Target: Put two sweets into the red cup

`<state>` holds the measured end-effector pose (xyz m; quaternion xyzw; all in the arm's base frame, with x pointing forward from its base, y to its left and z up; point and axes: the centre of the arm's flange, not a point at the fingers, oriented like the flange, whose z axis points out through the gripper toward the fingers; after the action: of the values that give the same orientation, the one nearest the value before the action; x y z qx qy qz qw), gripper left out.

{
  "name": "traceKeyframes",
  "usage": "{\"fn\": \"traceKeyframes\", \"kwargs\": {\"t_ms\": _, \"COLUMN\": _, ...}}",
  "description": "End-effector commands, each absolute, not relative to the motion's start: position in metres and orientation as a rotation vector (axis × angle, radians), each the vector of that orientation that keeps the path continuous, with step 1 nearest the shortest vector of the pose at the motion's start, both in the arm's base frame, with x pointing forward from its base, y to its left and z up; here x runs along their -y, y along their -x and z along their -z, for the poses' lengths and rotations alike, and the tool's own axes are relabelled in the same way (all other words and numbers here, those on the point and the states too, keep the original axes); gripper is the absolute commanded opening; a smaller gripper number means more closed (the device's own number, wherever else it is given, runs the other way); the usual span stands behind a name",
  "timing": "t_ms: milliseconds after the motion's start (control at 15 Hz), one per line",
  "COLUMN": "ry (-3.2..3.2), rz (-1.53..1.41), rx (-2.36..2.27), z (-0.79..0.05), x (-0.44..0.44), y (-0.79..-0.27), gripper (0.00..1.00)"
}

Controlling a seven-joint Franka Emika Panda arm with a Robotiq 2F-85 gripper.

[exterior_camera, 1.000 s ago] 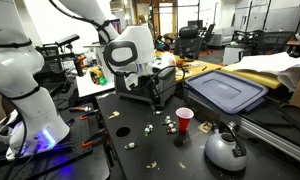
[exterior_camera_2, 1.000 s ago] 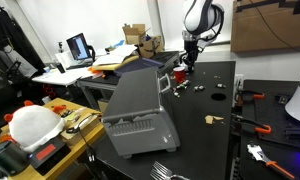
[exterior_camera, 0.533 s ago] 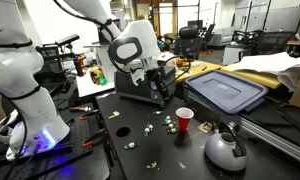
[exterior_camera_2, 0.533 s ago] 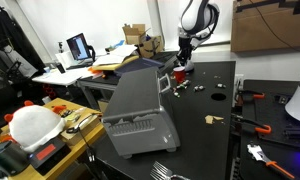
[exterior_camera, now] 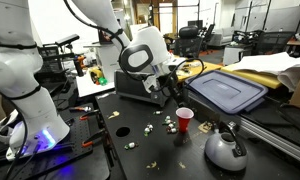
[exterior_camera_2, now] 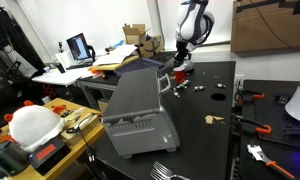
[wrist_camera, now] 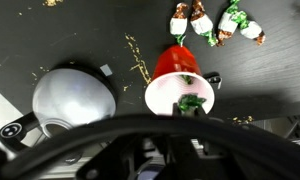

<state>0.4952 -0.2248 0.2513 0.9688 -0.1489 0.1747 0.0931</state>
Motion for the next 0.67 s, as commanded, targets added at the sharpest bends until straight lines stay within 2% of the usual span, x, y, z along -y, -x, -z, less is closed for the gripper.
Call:
{"fn": "traceKeyframes", "kwargs": {"t_ms": 0, "ry": -2.834, "rz": -0.556, "rx": 0.489, "z": -0.242, "x": 0.237, "y": -0.516, "gripper": 0.04}}
{"fn": "traceKeyframes", "kwargs": {"t_ms": 600, "ry": -2.854, "rz": -0.532, "rx": 0.535, "z": -0.242, "x": 0.23, "y": -0.525, "gripper": 0.04}}
